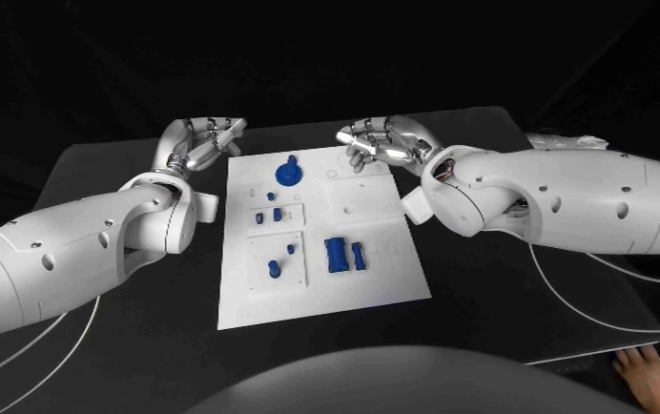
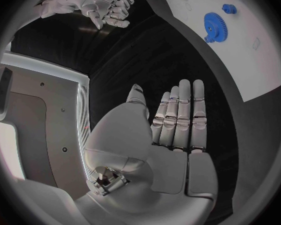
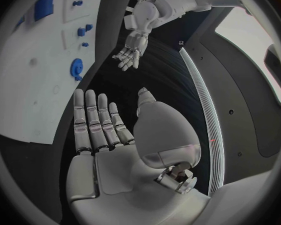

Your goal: Assemble the parts on the task board

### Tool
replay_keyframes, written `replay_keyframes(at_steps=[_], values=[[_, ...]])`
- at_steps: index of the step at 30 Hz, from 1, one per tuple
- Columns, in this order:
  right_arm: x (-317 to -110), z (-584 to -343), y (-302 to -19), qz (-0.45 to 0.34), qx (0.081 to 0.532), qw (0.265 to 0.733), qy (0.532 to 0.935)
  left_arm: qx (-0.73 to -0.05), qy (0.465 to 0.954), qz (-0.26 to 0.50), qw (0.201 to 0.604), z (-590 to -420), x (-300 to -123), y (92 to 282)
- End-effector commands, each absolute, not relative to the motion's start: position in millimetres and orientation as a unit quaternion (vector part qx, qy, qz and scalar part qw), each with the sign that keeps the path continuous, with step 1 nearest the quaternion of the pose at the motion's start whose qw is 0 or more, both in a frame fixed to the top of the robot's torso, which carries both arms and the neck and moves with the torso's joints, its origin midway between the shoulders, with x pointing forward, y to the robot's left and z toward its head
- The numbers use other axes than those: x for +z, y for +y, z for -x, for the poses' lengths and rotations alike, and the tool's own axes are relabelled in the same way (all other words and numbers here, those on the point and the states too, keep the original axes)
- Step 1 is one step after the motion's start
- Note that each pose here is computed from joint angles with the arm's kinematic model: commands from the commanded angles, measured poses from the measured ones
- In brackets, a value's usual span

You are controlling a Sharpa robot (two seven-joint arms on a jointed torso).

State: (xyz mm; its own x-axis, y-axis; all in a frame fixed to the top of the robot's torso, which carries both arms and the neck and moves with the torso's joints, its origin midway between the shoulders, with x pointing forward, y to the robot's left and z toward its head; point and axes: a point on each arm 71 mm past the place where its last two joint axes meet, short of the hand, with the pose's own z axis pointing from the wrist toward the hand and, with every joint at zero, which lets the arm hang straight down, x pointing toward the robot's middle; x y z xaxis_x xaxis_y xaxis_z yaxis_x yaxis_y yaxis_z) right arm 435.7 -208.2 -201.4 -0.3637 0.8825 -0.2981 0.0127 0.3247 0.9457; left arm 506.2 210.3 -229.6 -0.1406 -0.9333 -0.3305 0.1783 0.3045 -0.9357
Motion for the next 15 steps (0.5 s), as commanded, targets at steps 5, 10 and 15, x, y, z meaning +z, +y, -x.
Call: replay_keyframes(at_steps=[5, 10, 15], values=[[-195, -447, -190, -0.328, 0.588, 0.416, 0.611, -0.53, 0.542, 0.332, 0.562, -493.2, -232.4, 202.3], [-196, -454, -183, -0.316, 0.602, 0.412, 0.606, -0.545, 0.537, 0.332, 0.552, -487.1, -234.7, 197.3], [-200, -457, -185, -0.328, 0.567, 0.432, 0.62, -0.526, 0.553, 0.34, 0.549, -487.0, -238.3, 198.2]])
